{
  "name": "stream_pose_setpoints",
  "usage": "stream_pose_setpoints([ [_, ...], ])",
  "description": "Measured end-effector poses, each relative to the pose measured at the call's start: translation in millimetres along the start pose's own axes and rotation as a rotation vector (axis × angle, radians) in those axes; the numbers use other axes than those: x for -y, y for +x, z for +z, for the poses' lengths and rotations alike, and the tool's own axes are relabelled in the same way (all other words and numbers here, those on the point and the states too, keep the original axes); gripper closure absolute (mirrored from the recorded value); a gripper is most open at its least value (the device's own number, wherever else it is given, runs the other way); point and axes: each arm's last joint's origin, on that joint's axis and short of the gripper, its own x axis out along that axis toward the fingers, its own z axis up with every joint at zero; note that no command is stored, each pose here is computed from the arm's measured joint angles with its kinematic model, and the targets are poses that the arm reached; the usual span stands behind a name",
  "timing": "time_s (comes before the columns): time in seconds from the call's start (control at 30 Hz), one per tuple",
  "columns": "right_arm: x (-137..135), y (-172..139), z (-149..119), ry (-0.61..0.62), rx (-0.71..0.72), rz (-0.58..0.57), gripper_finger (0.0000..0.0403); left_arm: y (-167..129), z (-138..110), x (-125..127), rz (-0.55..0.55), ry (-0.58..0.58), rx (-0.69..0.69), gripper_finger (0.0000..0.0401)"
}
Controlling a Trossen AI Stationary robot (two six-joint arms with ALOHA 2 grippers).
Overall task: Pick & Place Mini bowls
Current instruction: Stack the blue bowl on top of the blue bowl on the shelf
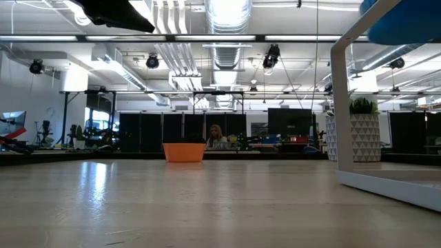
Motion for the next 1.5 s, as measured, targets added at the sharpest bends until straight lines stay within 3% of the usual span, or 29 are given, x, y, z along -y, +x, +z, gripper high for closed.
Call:
stream_pose_setpoints([
  [0.17,-16.2,4.2,-22.3,0.043,-0.062,0.025,0.0394,0.0,0.0,0.0,-0.001,0.007,0.000,0.0401],
  [0.43,-30.8,25.0,-66.7,0.108,-0.280,0.005,0.0394,0.0,-0.1,0.6,-0.022,0.008,-0.003,0.0401],
  [0.7,-48.7,50.8,-99.0,0.000,-0.326,0.114,0.0394,0.0,-0.1,0.7,-0.023,0.008,-0.003,0.0401],
  [0.87,-49.9,69.5,-116.8,0.020,-0.360,0.108,0.0394,0.0,0.0,0.6,-0.023,0.006,-0.003,0.0401],
  [1.23,-56.6,75.8,-134.2,0.066,-0.407,0.144,0.0394,0.0,0.2,0.7,-0.023,-0.011,-0.001,0.0401],
  [1.5,-71.9,94.8,-142.8,-0.035,-0.444,0.069,0.0394,0.0,0.1,0.6,-0.022,-0.010,-0.002,0.0401],
])
